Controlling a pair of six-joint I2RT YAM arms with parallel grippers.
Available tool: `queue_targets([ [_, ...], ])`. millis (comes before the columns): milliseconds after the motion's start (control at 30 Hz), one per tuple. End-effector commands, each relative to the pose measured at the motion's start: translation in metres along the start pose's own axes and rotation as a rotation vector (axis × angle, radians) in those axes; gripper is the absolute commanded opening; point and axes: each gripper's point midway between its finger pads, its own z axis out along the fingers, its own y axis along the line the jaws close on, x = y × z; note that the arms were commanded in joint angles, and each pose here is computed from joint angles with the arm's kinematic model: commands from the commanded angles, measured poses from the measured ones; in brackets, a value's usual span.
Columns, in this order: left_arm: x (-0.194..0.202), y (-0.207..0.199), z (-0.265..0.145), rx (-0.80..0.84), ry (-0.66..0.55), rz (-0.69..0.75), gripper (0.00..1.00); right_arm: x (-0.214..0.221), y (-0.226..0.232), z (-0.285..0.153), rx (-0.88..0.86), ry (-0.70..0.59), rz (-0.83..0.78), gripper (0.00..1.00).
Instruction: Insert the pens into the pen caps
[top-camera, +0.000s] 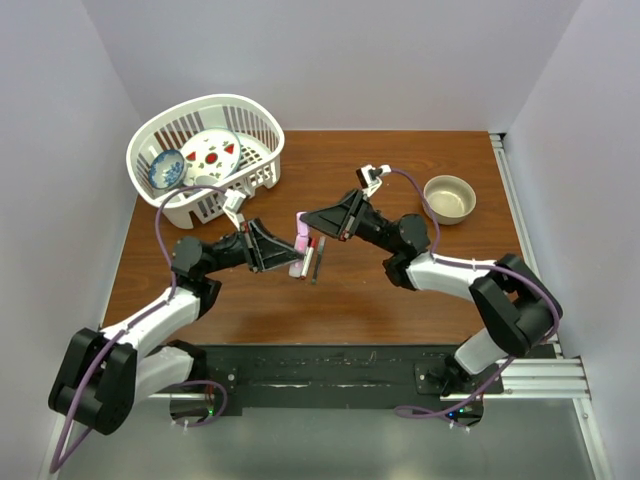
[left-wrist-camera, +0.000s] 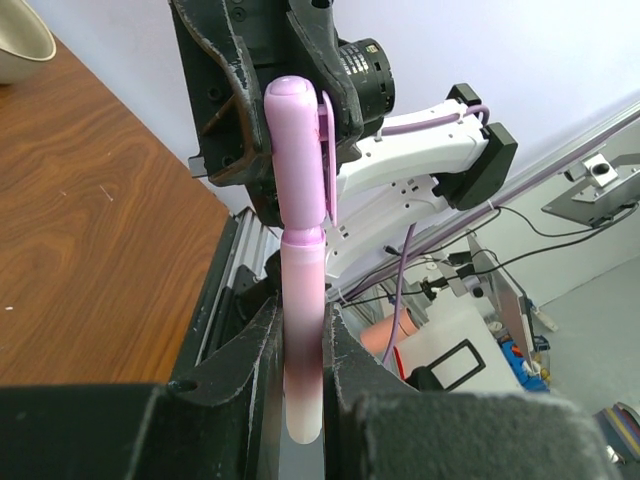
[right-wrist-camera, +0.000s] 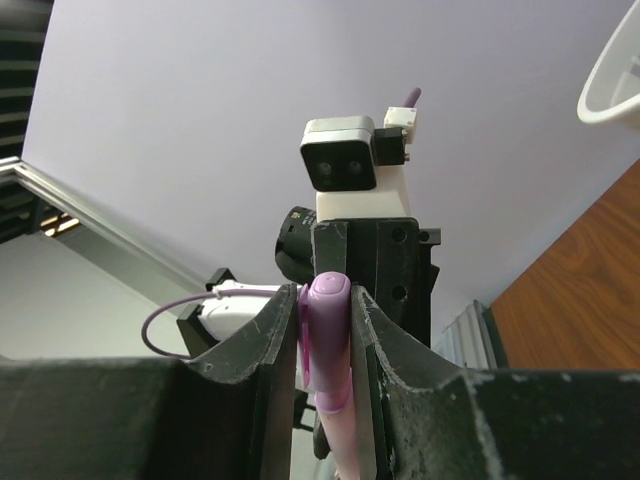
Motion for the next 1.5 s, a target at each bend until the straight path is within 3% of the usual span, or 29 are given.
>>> queue_targets([
  [0, -0.050, -0.036, 0.010, 0.057, -0.165, 0.147, 0.00, 0.022, 0.046, -0.010, -0.198, 0.057, -0.199, 0.00],
  [333, -0.070, -0.044, 0.009, 0.031, -0.262, 0.243, 0.00, 0.058, 0.023, -0.008, -0.037, 0.109, -0.255, 0.03],
  [533, -0.067, -0.048, 0.011, 0.063, -0.232, 0.256, 0.00, 0.077, 0.021, -0.005, -0.020, 0.181, -0.229, 0.08],
  [633, -0.061, -0.053, 0.010, 0.085, -0.202, 0.285, 0.00, 0.077, 0.024, -0.004, -0.022, 0.194, -0.237, 0.18],
  [900, -0.037, -0.062, 0.000, 0.127, -0.136, 0.345, 0.00, 0.051, 0.052, 0.022, 0.040, 0.183, -0.282, 0.64],
  [1133, -0.022, -0.058, -0.007, 0.120, -0.103, 0.353, 0.00, 0.032, 0.064, 0.026, 0.110, 0.161, -0.419, 0.75],
  [1467, -0.008, -0.058, -0.012, 0.145, -0.064, 0.339, 0.00, 0.015, 0.072, 0.039, 0.172, 0.163, -0.488, 0.76],
])
